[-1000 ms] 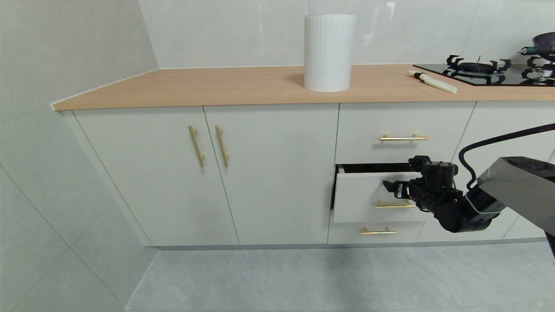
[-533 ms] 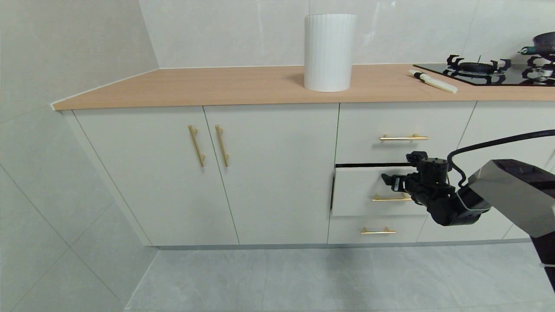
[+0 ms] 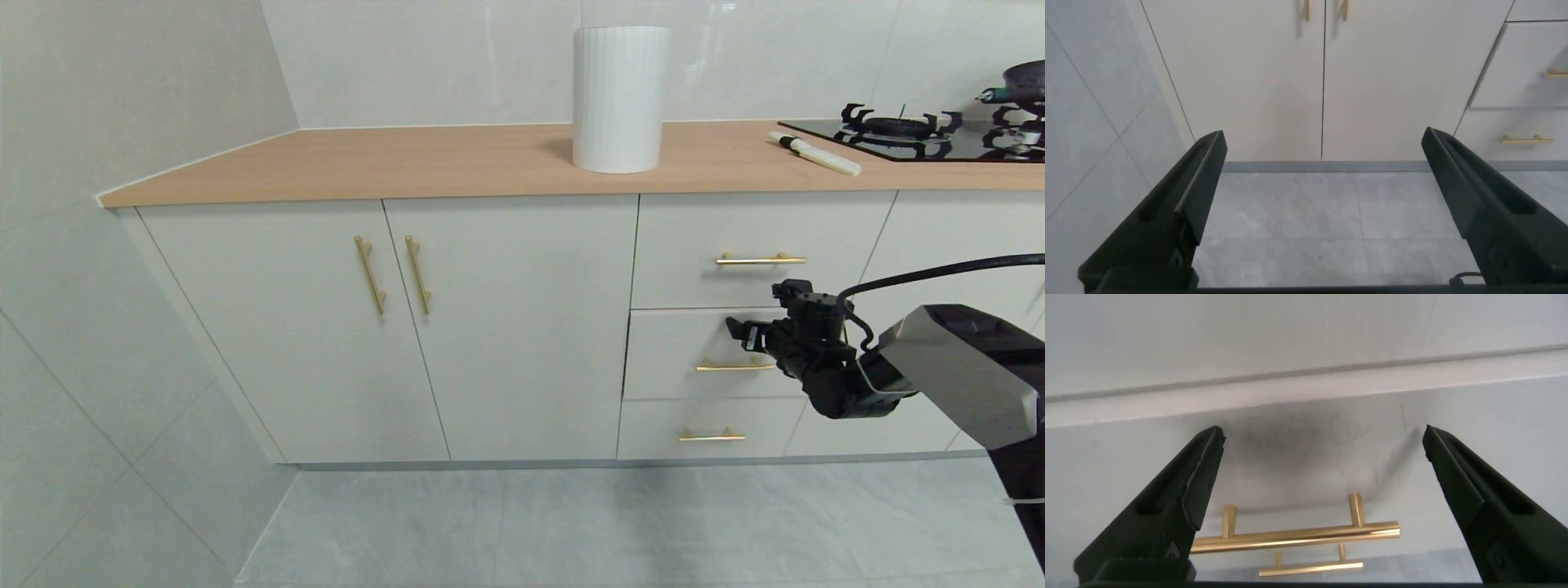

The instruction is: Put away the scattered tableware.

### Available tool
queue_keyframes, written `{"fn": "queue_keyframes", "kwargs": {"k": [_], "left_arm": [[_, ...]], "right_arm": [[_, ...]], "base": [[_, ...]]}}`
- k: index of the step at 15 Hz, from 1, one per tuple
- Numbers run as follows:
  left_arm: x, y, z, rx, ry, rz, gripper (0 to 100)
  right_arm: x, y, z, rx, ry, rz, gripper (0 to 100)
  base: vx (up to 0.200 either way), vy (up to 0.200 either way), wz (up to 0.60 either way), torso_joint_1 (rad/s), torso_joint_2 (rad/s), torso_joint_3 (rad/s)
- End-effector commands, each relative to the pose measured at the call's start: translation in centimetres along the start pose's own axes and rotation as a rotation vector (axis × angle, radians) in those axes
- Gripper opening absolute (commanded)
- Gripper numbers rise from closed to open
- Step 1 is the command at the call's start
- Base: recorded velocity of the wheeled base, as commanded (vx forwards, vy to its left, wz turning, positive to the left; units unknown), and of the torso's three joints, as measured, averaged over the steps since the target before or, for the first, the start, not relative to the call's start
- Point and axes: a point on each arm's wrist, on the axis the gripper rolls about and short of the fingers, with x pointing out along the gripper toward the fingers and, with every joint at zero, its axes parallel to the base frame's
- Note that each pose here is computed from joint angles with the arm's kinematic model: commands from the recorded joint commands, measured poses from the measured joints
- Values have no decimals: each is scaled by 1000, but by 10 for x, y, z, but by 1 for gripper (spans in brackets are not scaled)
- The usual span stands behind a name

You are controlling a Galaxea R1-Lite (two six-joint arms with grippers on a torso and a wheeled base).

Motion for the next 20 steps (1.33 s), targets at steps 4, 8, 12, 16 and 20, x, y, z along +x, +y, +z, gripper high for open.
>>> {"fn": "queue_keyframes", "kwargs": {"k": [4, 8, 12, 16, 20], "left_arm": [[0, 0, 0, 0, 0, -1, 100], [0, 0, 0, 0, 2, -1, 100], [0, 0, 0, 0, 2, 1, 100], [0, 0, 0, 0, 2, 1, 100], [0, 0, 0, 0, 0, 1, 100]], "right_arm": [[2, 0, 1, 3, 0, -3, 100], [14, -5, -2, 21, -31, -51, 100], [17, -10, 0, 24, -41, -65, 100], [-17, -9, 29, 49, -23, -59, 100], [-83, -8, 67, 69, -8, -53, 100]], "base": [[0, 0, 0, 0, 0, 0], [0, 0, 0, 0, 0, 0], [0, 0, 0, 0, 0, 0], [0, 0, 0, 0, 0, 0], [0, 0, 0, 0, 0, 0]]}}
